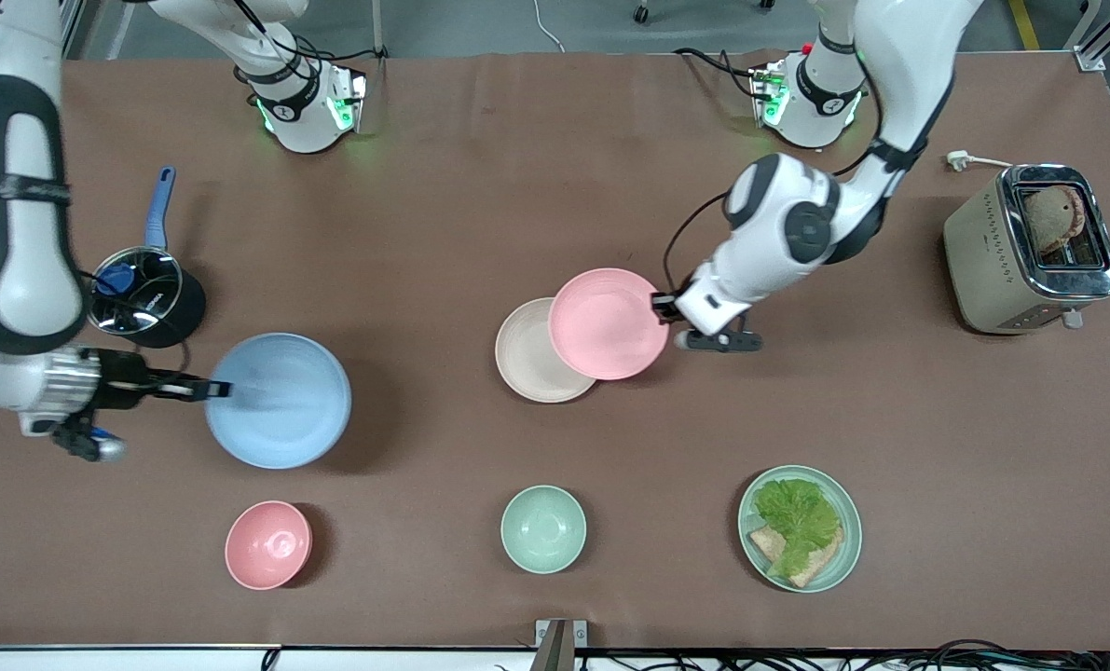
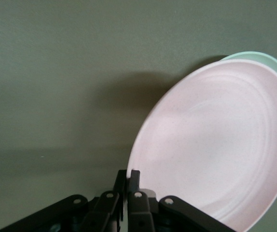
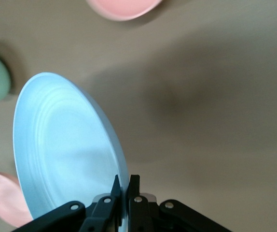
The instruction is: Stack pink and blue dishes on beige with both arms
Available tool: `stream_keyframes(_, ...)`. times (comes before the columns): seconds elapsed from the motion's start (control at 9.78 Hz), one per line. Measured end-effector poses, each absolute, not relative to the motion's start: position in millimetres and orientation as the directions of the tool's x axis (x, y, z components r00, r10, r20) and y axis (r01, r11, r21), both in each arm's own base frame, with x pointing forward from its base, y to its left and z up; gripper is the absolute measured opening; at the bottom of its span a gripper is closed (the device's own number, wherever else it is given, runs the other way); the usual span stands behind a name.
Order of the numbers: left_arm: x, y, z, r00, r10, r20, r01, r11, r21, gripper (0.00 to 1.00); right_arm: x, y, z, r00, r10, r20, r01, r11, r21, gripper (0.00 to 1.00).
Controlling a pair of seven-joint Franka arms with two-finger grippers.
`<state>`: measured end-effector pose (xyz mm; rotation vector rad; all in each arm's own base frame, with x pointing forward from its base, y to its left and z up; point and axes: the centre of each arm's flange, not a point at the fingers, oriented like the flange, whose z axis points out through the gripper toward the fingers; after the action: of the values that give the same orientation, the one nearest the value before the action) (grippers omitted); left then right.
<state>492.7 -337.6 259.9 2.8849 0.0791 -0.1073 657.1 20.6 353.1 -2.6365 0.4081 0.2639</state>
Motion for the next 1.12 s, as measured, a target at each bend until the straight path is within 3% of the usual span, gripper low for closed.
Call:
stream_keyframes(0.51,482,-397,228,0.994,0.111,-0.014,0.112,-0.982,0.153,0.08,578,219,298,0.936,-0.257,-0.240,-0.339,-0.844,-0.417,0.07)
stream_keyframes(0.61,483,-400,229,0.994,0.112,-0.010,0.112,-0.981,0.157,0.15,564,232,288,0.937,-0.244,-0.250,-0.331,-0.850,-0.410,0.07)
stream_keyframes(1.12,518,-393,278,0.986,0.149,0.075,0.132,-0.973,0.190,0.84,526,276,271,0.935,-0.247,-0.254,-0.335,-0.850,-0.406,0.07)
